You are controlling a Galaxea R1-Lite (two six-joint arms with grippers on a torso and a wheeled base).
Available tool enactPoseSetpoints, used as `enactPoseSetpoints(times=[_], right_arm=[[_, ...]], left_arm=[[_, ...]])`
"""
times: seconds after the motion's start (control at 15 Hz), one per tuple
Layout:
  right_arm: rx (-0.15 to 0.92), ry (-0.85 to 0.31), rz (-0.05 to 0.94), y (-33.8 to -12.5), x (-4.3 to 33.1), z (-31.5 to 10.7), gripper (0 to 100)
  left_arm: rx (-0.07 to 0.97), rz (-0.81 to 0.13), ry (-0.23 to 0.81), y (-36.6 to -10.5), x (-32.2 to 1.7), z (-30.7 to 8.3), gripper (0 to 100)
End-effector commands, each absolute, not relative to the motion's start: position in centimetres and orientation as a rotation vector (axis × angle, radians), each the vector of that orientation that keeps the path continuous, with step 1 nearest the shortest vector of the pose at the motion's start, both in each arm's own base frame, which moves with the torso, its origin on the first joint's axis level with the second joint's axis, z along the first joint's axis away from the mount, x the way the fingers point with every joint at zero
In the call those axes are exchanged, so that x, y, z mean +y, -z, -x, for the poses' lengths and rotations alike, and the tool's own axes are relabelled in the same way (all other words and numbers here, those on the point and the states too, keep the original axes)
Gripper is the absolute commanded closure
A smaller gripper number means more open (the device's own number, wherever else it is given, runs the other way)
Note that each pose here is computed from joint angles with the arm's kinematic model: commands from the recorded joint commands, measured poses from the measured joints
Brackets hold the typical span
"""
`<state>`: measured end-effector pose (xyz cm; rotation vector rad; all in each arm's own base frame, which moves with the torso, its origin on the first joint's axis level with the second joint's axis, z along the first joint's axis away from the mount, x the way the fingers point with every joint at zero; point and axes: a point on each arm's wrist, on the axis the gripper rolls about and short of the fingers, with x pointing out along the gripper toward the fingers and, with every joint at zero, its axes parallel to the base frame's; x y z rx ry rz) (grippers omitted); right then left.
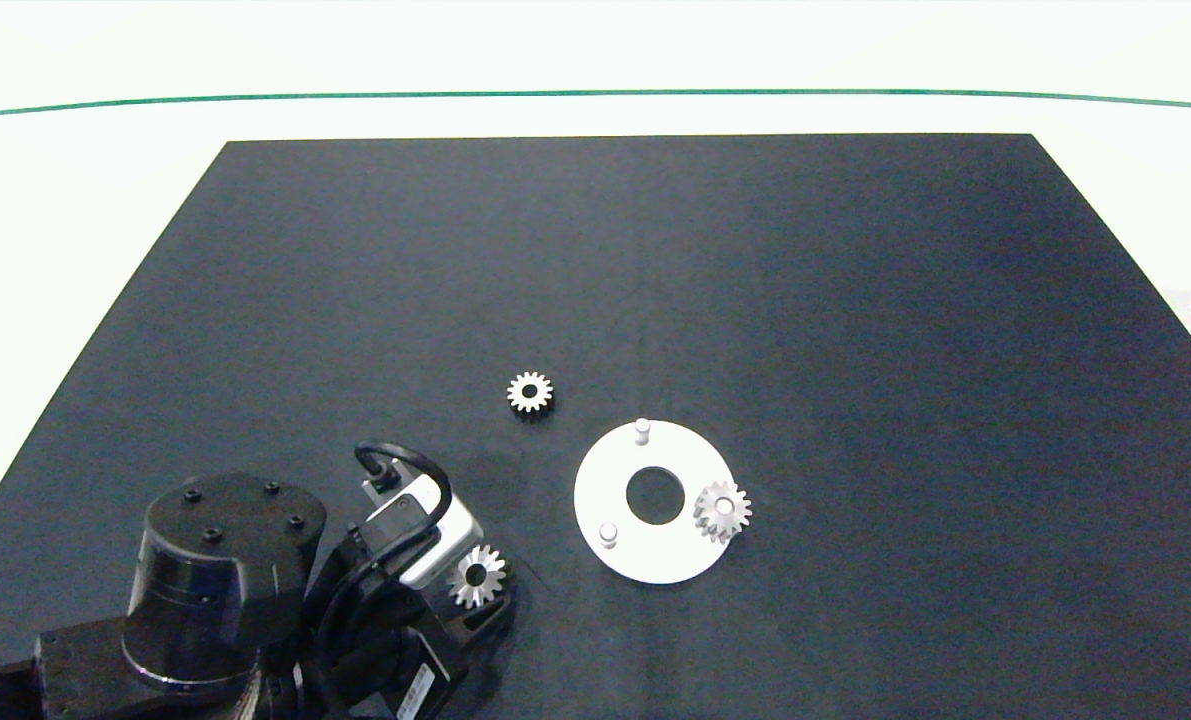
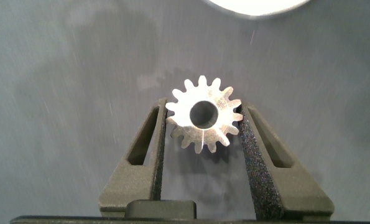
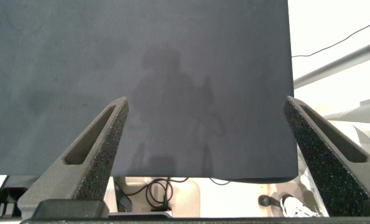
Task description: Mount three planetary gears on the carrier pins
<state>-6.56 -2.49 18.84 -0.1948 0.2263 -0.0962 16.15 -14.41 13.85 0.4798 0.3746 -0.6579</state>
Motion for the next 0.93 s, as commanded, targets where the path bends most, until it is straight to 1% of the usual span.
enactPoseSetpoints(times=[0.07, 0.13, 0.4, 0.93], right_arm=[[0.234, 0.097, 0.198, -18.8, -2.5, 6.5, 0], [0.235, 0.097, 0.199, -18.8, -2.5, 6.5, 0], [0.235, 0.098, 0.200, -18.8, -2.5, 6.5, 0], [0.251, 0.096, 0.203, -18.5, -2.4, 6.2, 0]], left_arm=[[0.342, -0.482, 0.651, -15.7, -15.4, -16.6, 93], [0.328, -0.488, 0.655, -16.4, -16.1, -16.6, 93], [0.305, -0.507, 0.644, -16.8, -17.5, -16.6, 93], [0.312, -0.550, 0.713, -17.2, -20.0, -15.7, 93]])
